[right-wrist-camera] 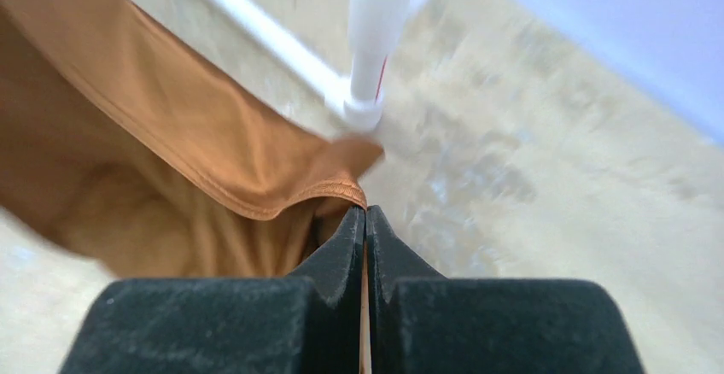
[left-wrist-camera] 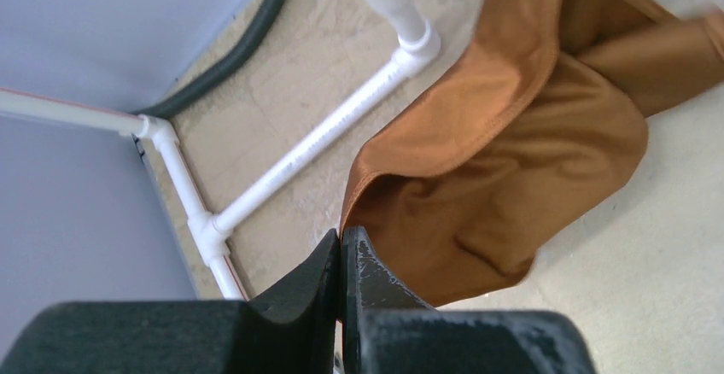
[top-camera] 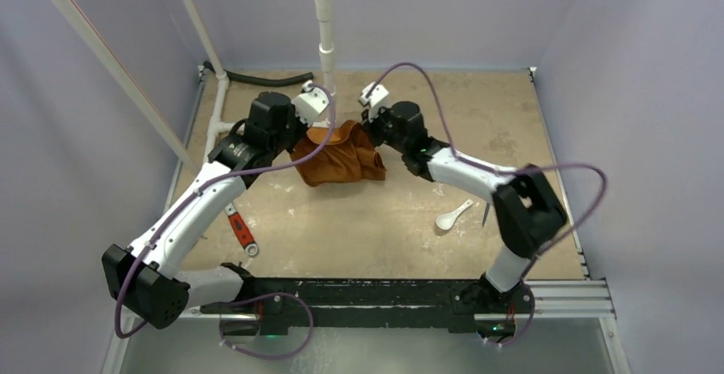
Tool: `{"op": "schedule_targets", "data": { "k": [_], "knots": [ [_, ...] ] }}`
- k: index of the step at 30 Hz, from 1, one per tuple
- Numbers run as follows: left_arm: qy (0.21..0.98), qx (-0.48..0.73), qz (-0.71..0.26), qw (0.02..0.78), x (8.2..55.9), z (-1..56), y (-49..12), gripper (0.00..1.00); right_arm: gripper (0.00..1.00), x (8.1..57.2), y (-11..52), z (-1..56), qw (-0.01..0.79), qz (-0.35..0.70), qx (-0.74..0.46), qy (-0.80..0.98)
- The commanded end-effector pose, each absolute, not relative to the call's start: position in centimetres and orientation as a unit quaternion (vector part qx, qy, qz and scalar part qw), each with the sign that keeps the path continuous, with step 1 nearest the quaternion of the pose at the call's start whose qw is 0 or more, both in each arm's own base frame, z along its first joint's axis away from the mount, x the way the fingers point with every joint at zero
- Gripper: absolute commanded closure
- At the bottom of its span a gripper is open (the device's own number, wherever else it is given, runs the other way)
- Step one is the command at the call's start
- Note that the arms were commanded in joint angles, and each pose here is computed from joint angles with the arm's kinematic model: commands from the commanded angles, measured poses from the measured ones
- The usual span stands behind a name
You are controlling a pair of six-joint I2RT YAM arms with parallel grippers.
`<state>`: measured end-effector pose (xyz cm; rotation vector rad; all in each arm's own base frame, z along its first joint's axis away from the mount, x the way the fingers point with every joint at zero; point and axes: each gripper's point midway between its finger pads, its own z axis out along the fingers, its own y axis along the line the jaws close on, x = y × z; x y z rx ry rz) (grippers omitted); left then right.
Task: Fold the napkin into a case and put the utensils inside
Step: Pick up the crumpled napkin from the center of the board, then place the crumpled napkin at the center of the board.
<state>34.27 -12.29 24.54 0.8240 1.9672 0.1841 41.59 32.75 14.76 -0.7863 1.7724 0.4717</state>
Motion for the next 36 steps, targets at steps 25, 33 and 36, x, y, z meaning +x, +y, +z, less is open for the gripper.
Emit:
{"op": "schedule_targets", "data": {
  "k": [25, 33, 36],
  "knots": [
    [0.658, 0.343, -0.07, 0.667, 25.8, 48.5, -13.8, 1.0, 1.0, 22.2, 16.5, 45.4, 0.665, 0.248, -0.181, 0.681],
    [0.652, 0.336, -0.065, 0.677, 24.4, 50.1, -12.8, 1.0, 1.0, 22.4, 16.0, 47.3, 0.673, 0.237, -0.174, 0.679],
    [0.672, 0.34, -0.034, 0.657, 25.8, 46.5, -12.4, 1.0, 1.0, 25.6, 16.4, 43.6, 0.648, 0.192, -0.15, 0.722]
  ]
}}
